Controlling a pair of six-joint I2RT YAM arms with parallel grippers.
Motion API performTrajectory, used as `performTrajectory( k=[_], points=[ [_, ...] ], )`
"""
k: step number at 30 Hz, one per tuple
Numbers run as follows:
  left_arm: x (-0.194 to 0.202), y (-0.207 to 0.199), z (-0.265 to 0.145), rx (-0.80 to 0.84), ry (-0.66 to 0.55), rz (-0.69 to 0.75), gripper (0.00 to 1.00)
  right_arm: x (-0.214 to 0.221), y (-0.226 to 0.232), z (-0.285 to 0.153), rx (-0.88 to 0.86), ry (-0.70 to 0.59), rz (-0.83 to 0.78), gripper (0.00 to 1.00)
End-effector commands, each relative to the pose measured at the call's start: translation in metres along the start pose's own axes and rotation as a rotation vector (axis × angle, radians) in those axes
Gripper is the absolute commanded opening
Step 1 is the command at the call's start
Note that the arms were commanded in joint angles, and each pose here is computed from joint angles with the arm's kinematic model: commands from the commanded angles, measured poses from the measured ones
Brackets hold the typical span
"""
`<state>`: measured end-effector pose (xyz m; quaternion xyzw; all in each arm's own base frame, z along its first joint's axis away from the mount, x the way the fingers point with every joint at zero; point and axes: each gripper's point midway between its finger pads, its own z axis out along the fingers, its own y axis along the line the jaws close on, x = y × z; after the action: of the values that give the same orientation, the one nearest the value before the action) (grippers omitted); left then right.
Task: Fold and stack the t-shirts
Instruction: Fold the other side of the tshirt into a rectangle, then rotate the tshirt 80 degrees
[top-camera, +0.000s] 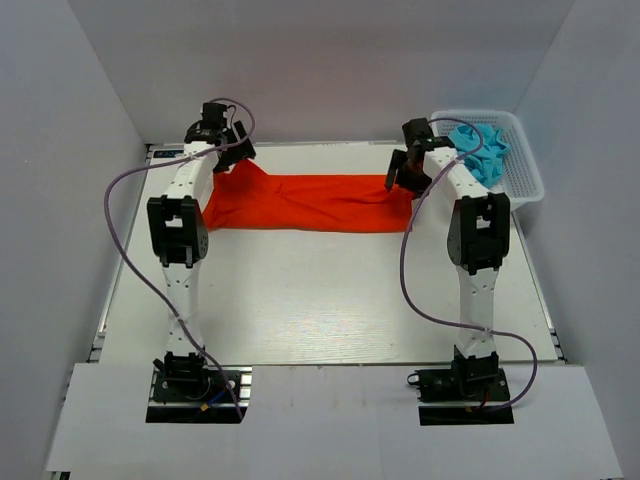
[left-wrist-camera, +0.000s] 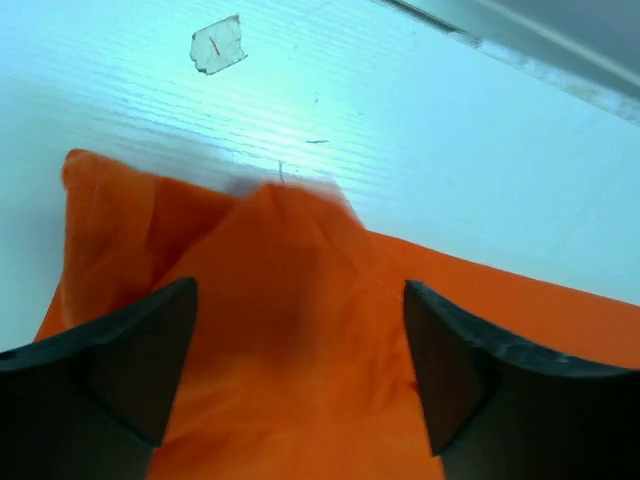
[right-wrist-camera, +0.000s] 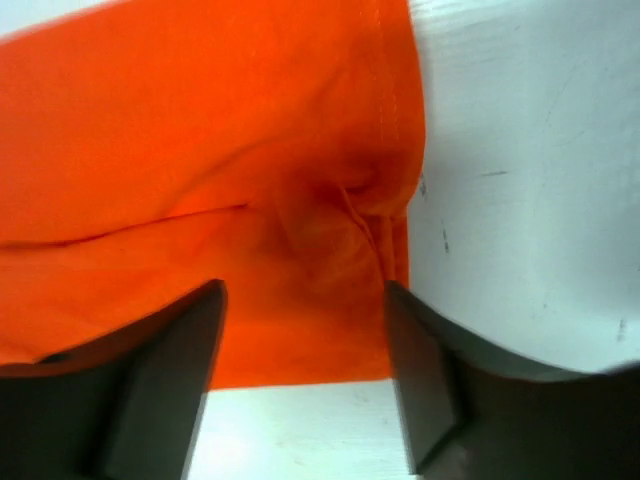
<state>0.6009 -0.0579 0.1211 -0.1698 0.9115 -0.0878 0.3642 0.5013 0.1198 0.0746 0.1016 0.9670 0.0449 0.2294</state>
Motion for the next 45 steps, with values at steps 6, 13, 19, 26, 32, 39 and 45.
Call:
performTrajectory(
  k=[6,13,19,26,32,39,45],
  points=[
    [-0.025,-0.010,-0.025,0.039,-0.054,-0.011,1.00,-0.043,0.041,-0.049,-0.182,-0.144,-0.090,0.90],
    [-0.021,-0.006,-0.062,-0.009,-0.072,-0.038,1.00,-0.026,0.079,-0.058,-0.321,-0.157,-0.203,0.90],
    [0.033,0.005,-0.054,-0.050,0.069,-0.018,1.00,0.019,0.086,-0.034,-0.330,-0.018,-0.236,0.90],
    [0.081,0.023,-0.013,-0.097,0.181,-0.048,1.00,0.002,0.090,0.008,-0.324,-0.064,-0.200,0.90],
    [0.101,0.044,0.025,-0.203,0.248,-0.038,1.00,-0.017,0.077,0.050,-0.253,-0.120,-0.169,0.90],
    [0.103,0.040,0.066,-0.177,0.227,-0.051,1.00,0.078,0.042,0.056,-0.214,0.134,-0.175,0.90],
    [0.066,-0.061,0.112,0.272,0.101,-0.205,1.00,0.182,0.064,-0.042,-0.409,0.318,-0.252,0.90]
  ],
)
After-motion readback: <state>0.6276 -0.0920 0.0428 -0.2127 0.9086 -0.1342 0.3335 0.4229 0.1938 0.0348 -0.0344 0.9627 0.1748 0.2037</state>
